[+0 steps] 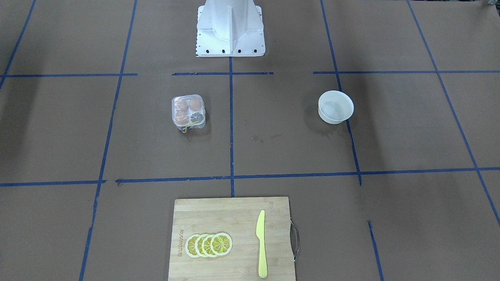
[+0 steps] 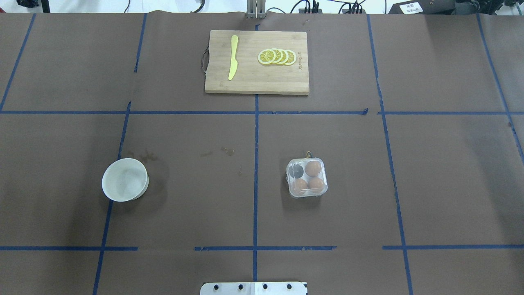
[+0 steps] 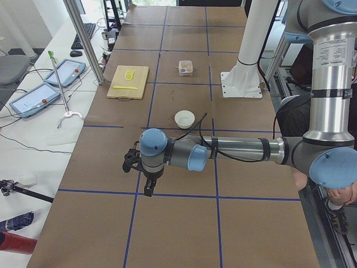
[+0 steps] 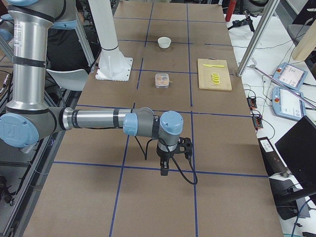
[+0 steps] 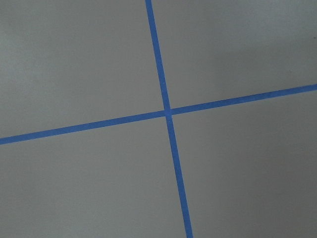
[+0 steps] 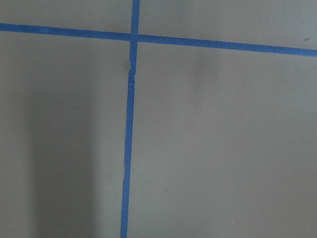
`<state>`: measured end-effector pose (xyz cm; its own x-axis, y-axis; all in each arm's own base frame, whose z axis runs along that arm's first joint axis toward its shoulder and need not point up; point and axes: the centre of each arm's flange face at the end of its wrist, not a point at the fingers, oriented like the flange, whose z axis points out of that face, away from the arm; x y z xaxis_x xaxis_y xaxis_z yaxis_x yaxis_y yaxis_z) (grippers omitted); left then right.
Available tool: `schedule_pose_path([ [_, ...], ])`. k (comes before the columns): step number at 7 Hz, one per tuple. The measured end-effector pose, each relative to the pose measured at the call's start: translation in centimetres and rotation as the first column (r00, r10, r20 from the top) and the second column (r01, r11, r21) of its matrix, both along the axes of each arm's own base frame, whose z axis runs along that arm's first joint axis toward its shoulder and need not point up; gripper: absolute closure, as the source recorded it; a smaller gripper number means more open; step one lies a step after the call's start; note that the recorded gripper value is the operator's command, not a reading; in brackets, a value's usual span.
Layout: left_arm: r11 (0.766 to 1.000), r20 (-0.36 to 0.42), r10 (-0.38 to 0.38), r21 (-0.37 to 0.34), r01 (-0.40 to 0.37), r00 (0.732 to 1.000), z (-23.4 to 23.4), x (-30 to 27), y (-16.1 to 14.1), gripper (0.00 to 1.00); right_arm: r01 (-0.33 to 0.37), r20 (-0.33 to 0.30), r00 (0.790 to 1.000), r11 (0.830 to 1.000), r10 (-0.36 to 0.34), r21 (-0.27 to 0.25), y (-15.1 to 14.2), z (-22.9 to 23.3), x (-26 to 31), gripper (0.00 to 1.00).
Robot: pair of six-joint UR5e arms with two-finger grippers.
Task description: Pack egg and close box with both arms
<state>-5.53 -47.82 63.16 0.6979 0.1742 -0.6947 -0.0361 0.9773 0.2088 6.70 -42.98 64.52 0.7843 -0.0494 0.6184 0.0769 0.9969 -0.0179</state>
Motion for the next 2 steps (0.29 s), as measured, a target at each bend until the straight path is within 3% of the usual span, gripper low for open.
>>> schedule_pose_path([
  [2,1.000,0.000,0.000,0.000,0.000,1.000,0.01,0.00,0.00,0.00,0.005,0.000,1.000,1.000,-0.005,-0.001,-0.02,0.04,-0.24,0.00],
])
